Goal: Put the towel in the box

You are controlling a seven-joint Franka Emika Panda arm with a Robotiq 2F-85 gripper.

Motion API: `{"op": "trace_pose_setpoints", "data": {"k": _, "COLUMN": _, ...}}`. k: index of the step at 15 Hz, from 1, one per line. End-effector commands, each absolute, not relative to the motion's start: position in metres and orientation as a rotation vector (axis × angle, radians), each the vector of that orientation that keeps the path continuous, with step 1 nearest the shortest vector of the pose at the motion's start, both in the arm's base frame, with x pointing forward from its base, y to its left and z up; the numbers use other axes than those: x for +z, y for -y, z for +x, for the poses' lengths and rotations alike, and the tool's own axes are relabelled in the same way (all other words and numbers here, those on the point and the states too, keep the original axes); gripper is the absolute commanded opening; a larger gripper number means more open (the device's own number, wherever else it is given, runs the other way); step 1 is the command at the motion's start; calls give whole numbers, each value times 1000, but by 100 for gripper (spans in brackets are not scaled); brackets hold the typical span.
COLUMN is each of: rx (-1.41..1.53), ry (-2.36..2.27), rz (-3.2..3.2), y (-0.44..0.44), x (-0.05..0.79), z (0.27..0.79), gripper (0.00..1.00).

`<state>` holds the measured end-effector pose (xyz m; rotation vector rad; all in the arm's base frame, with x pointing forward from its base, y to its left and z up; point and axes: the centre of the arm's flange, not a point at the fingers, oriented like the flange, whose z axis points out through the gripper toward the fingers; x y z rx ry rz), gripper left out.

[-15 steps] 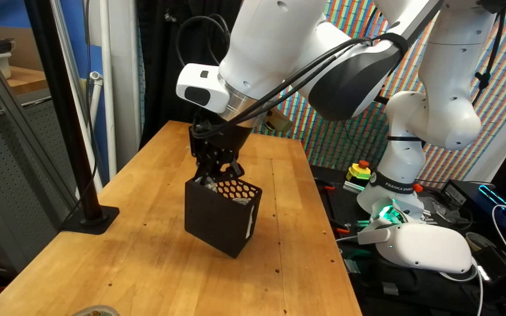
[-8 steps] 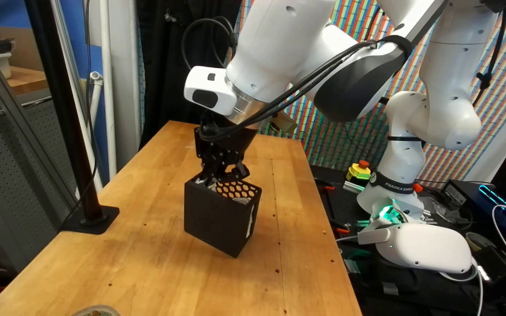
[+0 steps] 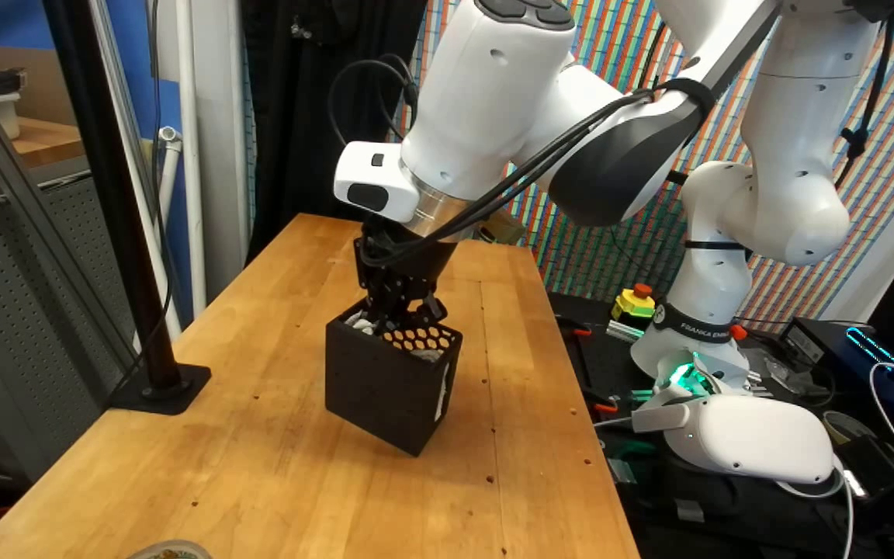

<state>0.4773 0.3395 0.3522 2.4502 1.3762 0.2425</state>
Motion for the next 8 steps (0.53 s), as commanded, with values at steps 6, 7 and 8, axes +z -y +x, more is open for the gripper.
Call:
{"op": "trace_pose_setpoints", "data": {"k": 6, "rx": 179, "ry": -1484, "rz": 2460, "y": -355, "x": 339, "z": 470, "gripper": 19}}
{"op": "trace_pose_setpoints", "data": {"k": 7, "rx": 150, "ry": -1499, "rz": 2450, "y": -361, "x": 330, "z": 469, "gripper": 18}}
{"op": "trace_pose_setpoints", "data": {"k": 8, "rx": 106, "ry": -1510, "rz": 2446, "y": -366, "x": 317, "z": 470, "gripper": 19}}
